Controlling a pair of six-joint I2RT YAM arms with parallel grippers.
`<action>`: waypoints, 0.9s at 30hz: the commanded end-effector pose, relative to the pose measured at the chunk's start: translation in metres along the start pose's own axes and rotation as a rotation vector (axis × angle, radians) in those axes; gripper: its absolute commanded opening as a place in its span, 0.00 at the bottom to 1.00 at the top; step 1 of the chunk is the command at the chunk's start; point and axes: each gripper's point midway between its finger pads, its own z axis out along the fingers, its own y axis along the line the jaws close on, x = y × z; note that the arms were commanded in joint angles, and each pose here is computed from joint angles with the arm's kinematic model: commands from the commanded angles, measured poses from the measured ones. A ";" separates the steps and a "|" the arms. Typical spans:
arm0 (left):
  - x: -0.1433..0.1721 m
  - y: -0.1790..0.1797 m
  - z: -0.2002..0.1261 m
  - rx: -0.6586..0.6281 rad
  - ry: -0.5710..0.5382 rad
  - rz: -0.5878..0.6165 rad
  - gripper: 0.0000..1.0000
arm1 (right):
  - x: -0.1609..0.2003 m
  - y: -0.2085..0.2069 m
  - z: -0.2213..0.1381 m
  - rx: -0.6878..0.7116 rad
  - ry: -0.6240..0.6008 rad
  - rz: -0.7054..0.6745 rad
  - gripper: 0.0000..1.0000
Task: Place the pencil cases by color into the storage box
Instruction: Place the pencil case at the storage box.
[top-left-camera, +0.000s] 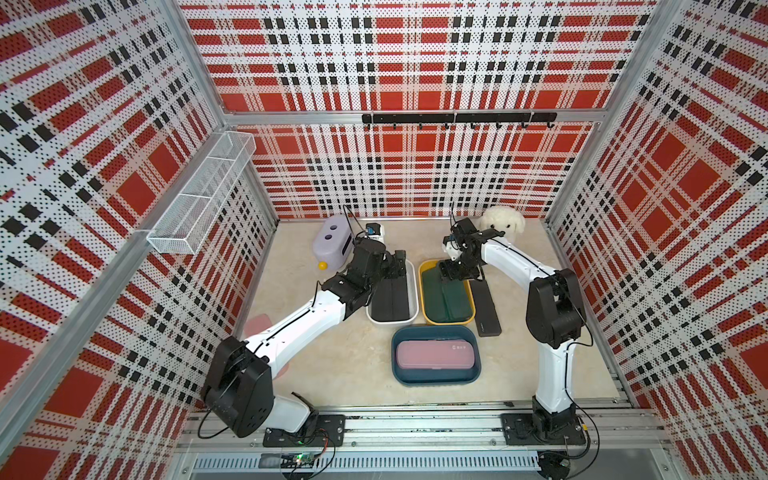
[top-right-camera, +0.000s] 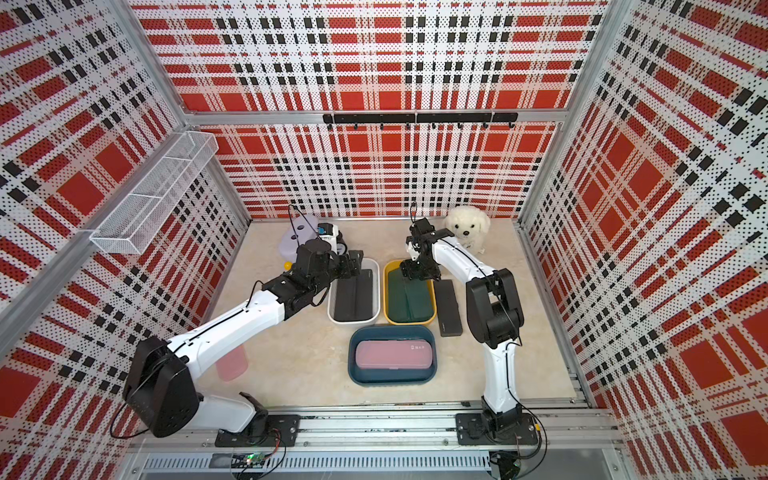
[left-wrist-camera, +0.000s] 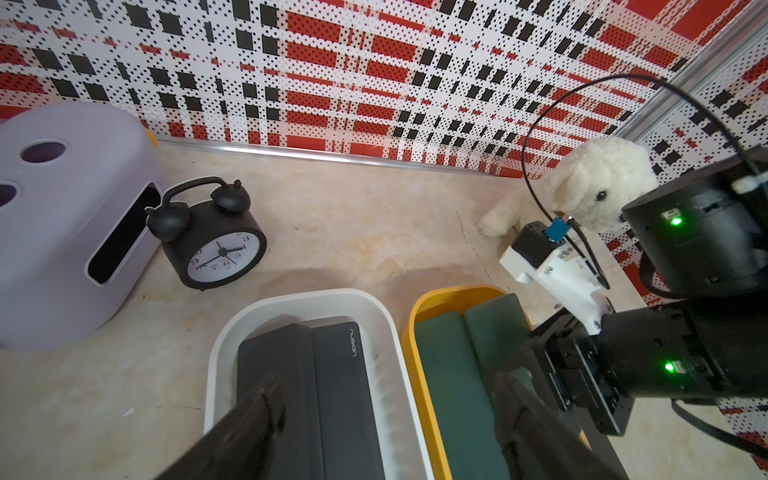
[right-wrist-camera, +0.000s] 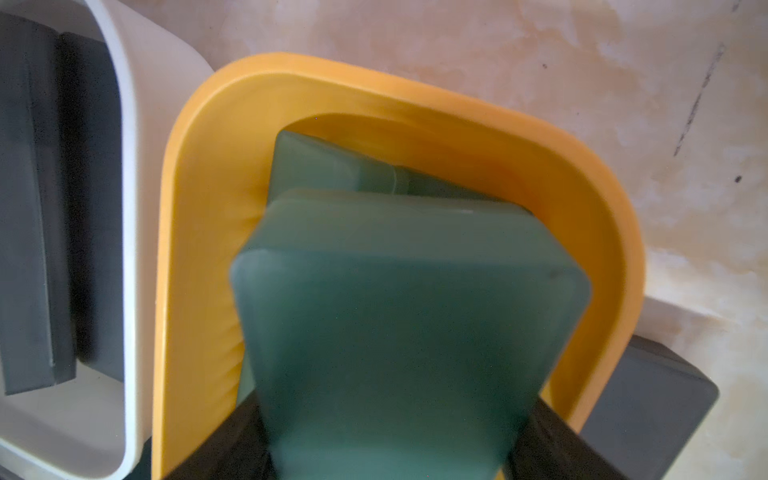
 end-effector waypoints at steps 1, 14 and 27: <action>-0.006 0.002 -0.006 0.007 -0.020 0.007 0.83 | 0.003 -0.006 0.008 0.031 0.013 -0.006 0.79; -0.005 0.007 -0.008 -0.001 -0.021 0.006 0.84 | 0.002 -0.008 0.004 0.046 0.005 -0.021 0.84; -0.013 0.026 -0.010 -0.055 -0.034 -0.051 0.84 | -0.013 -0.001 -0.025 0.032 -0.084 -0.036 0.88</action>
